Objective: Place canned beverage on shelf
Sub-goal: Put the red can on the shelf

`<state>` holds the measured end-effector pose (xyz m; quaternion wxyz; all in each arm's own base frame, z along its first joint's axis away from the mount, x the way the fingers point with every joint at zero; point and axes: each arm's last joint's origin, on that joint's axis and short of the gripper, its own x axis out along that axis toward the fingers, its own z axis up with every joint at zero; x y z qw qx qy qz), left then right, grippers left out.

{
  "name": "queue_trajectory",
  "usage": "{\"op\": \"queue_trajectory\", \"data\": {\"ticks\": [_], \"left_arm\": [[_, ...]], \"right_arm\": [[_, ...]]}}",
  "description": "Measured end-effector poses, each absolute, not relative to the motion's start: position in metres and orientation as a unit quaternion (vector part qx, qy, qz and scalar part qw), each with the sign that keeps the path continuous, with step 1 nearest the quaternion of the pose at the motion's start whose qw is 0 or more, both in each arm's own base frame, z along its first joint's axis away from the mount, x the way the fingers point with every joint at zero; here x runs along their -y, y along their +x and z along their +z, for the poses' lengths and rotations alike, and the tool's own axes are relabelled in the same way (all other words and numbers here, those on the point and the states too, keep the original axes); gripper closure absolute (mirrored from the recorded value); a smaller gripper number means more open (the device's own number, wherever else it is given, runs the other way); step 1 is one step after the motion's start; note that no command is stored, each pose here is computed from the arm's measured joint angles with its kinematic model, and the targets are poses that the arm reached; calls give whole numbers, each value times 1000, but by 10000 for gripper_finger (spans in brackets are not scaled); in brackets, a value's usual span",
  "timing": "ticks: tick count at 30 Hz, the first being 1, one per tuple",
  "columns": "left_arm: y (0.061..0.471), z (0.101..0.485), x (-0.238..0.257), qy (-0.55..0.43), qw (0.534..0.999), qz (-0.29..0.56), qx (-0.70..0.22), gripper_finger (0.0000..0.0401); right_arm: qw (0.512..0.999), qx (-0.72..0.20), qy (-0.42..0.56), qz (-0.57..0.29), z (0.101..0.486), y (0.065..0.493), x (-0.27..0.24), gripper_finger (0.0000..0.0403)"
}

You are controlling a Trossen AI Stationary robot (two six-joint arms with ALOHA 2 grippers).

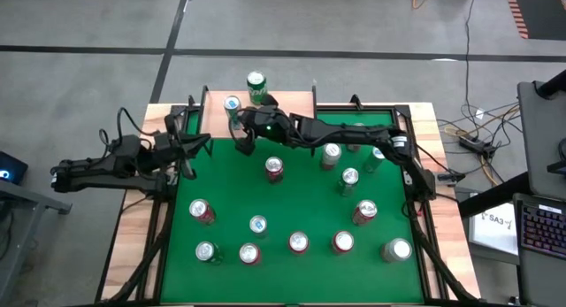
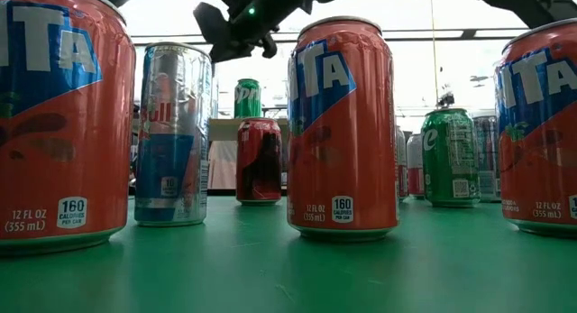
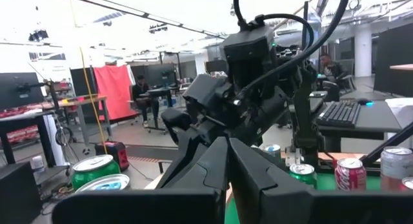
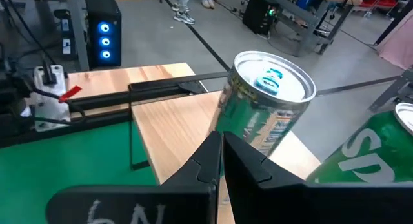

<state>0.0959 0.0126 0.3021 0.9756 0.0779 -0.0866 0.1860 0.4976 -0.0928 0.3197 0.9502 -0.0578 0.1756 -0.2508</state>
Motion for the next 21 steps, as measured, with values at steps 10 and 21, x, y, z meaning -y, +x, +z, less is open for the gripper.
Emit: {"op": "queue_trajectory", "data": {"ticks": [10,21], "left_arm": [[97,302,-13,93,975,187,82,401],[97,302,-13,97,974,188,80,401]], "right_arm": [[946,-188,-57,-259,308,499,109,394],[950,-178,-54,-251,308,498,120,394]]}}
